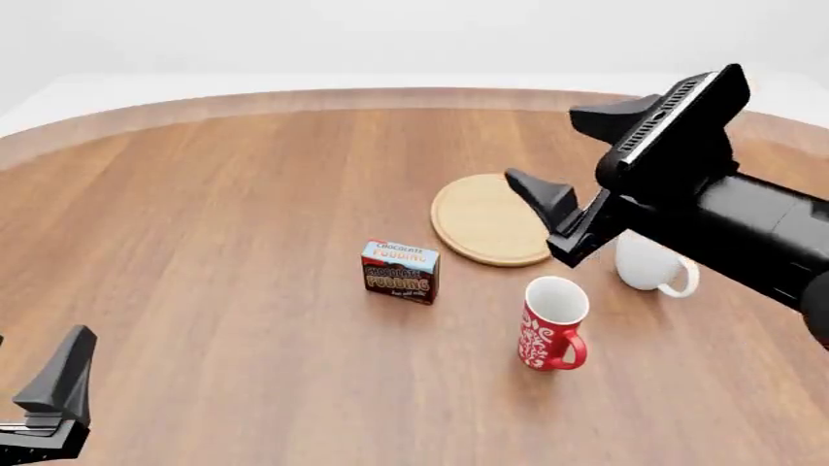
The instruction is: Put the chocolate pudding to the left of the plate.
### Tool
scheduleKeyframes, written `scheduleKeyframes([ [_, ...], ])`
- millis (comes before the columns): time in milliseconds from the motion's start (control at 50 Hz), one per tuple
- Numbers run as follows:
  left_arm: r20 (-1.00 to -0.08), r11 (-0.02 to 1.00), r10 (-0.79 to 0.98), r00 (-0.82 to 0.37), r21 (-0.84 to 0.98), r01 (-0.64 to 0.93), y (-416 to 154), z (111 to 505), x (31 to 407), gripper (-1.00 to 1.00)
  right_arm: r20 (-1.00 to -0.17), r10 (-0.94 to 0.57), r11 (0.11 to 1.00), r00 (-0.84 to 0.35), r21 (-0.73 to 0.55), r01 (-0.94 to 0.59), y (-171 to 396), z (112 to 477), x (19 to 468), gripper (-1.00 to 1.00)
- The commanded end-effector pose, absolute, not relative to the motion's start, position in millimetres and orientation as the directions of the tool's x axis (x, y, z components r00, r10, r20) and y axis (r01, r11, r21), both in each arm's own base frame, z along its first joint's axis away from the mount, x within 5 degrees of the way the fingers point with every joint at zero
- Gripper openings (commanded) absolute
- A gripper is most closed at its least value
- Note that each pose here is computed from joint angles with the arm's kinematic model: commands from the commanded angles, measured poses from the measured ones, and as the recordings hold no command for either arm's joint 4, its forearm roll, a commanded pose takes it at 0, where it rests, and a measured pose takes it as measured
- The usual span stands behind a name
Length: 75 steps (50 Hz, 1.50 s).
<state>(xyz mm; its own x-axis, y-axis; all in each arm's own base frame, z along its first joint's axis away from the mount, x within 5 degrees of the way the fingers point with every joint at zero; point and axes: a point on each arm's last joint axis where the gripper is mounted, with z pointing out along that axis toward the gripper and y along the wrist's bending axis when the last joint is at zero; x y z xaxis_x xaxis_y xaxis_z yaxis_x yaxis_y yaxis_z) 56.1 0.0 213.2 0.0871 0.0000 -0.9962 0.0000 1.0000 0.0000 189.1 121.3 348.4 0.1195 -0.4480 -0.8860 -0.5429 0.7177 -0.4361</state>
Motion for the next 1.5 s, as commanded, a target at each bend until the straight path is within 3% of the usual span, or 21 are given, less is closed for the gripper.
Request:
scheduleKeyframes([
  [20,-0.996,1.000,0.000,0.087,0.000,0.000,0.0,213.2,56.1,1.00,-0.847,-0.523,0.632,0.097,-0.461,-0.623,156.3,326.7,212.1,1.00],
  [460,-0.996,1.000,0.000,0.087,0.000,0.000,0.0,213.2,56.1,1.00,-0.825,-0.561,0.574,0.064,-0.444,-0.688,181.7,290.2,220.2,1.00],
  [1500,-0.996,1.000,0.000,0.087,0.000,0.000,0.0,213.2,56.1,1.00,-0.803,-0.596,0.575,-0.017,-0.412,-0.707,205.3,230.5,258.9,1.00],
])
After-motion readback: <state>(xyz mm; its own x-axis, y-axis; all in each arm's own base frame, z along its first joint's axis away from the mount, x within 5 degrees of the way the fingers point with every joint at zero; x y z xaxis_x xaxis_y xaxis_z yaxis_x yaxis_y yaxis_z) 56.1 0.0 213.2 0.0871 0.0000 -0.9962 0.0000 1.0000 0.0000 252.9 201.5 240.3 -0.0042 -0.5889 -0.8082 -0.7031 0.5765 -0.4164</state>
